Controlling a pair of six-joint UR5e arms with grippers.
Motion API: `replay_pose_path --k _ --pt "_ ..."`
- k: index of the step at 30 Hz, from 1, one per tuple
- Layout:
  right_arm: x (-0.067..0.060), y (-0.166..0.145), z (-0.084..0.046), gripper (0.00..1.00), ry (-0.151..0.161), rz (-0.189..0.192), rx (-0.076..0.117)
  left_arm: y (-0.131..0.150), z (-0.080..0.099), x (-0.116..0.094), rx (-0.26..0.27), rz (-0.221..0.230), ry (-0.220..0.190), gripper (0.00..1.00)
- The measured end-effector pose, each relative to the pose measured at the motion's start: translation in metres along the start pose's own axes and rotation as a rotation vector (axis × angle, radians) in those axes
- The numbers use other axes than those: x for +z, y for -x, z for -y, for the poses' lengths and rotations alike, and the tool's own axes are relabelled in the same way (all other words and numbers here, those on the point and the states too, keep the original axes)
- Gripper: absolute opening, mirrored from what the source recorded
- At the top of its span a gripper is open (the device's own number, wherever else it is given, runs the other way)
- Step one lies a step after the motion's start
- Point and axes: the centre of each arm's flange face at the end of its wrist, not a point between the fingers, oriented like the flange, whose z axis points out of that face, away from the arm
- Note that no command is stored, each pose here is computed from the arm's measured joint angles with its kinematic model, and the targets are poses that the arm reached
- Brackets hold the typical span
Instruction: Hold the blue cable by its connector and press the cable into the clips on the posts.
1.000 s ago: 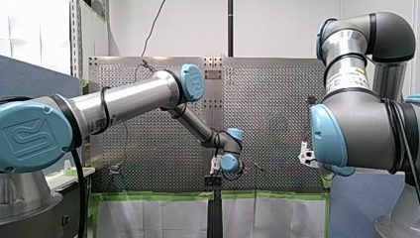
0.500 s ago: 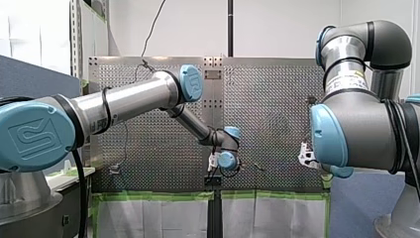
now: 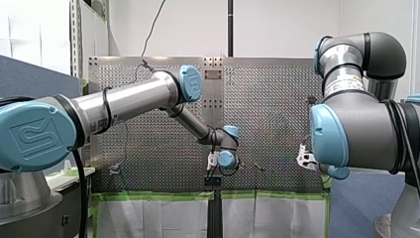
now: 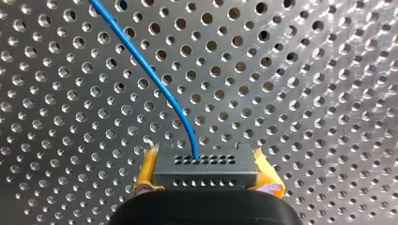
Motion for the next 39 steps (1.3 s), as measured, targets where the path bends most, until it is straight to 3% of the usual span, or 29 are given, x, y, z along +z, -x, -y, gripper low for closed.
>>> replay_pose_path --k 7,15,22,26,33,39 --pt "0.017 0.003 -0.009 0.0 0.01 -0.002 0.002 0.007 -0.002 0.003 -0.002 0.007 0.021 0.0" --pt "0.041 -0.02 -0.028 0.0 0.07 -0.065 -0.02 0.008 -0.004 0.003 -0.003 0.009 0.041 0.0" --pt "0.052 -0.031 -0.033 0.0 0.1 -0.101 -0.026 0.011 -0.009 0.008 -0.012 0.036 0.079 0.0" --pt "0.052 -0.024 -0.03 0.0 0.098 -0.093 -0.04 0.004 -0.003 0.005 -0.003 0.029 0.062 0.0" --pt "0.051 0.001 -0.018 0.0 0.087 -0.061 -0.064 -0.033 0.025 -0.01 0.035 -0.036 -0.018 0.0" --pt "0.056 -0.001 -0.017 0.0 0.082 -0.066 -0.064 -0.051 0.023 -0.011 0.049 -0.079 -0.02 0.0"
